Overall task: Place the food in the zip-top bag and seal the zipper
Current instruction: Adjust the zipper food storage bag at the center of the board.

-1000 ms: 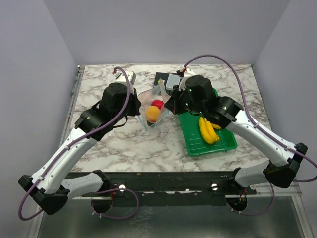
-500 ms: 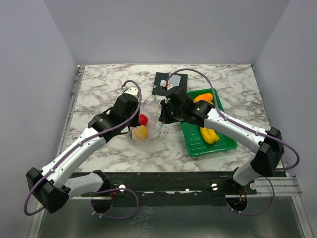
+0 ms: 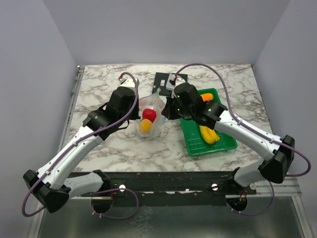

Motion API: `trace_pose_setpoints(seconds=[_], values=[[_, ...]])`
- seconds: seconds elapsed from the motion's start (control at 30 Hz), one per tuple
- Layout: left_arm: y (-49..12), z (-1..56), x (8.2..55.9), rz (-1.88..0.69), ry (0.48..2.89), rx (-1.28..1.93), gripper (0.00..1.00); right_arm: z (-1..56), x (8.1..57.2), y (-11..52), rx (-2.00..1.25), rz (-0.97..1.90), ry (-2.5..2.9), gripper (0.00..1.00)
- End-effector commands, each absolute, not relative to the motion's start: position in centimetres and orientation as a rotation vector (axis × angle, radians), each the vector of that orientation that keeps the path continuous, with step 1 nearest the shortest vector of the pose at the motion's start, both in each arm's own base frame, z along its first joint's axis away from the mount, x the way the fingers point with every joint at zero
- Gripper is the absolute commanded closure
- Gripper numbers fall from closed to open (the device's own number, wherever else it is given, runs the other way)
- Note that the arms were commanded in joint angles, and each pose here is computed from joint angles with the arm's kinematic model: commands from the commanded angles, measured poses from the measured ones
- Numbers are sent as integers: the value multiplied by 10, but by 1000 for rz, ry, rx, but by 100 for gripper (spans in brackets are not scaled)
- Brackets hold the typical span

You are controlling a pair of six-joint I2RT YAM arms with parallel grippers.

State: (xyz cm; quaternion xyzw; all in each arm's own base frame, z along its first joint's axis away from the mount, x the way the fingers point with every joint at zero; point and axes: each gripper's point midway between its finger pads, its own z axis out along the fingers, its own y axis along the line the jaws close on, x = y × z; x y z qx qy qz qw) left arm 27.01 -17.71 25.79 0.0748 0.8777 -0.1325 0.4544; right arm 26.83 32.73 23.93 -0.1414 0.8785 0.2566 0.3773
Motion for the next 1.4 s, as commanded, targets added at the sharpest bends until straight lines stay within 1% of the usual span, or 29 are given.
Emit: trace_pose_setpoints(seconds=[0.0,0.3,0.43,0.8,0.97,1.13,1.2,1.3,1.37], values=[[-168,277,282,-242,2106,186,100,261,276,326,-292,674,2163,99],[-155,294,296,-124,2052,168,100,248,288,344,-249,718,2143,100],[-156,294,299,-120,2044,167,100,238,294,353,-248,729,2151,99],[-173,247,295,-192,2105,246,100,200,298,361,-256,701,2217,99],[-172,240,294,-189,2099,248,100,186,300,356,-249,666,2243,99],[-170,238,292,-204,2073,241,100,184,302,350,-238,642,2244,99],[-170,241,291,-219,2057,233,100,190,301,348,-233,643,2233,96],[-168,243,289,-232,2033,219,100,202,300,346,-230,657,2210,86],[-169,242,288,-244,2028,219,100,212,298,343,-225,662,2192,76]])
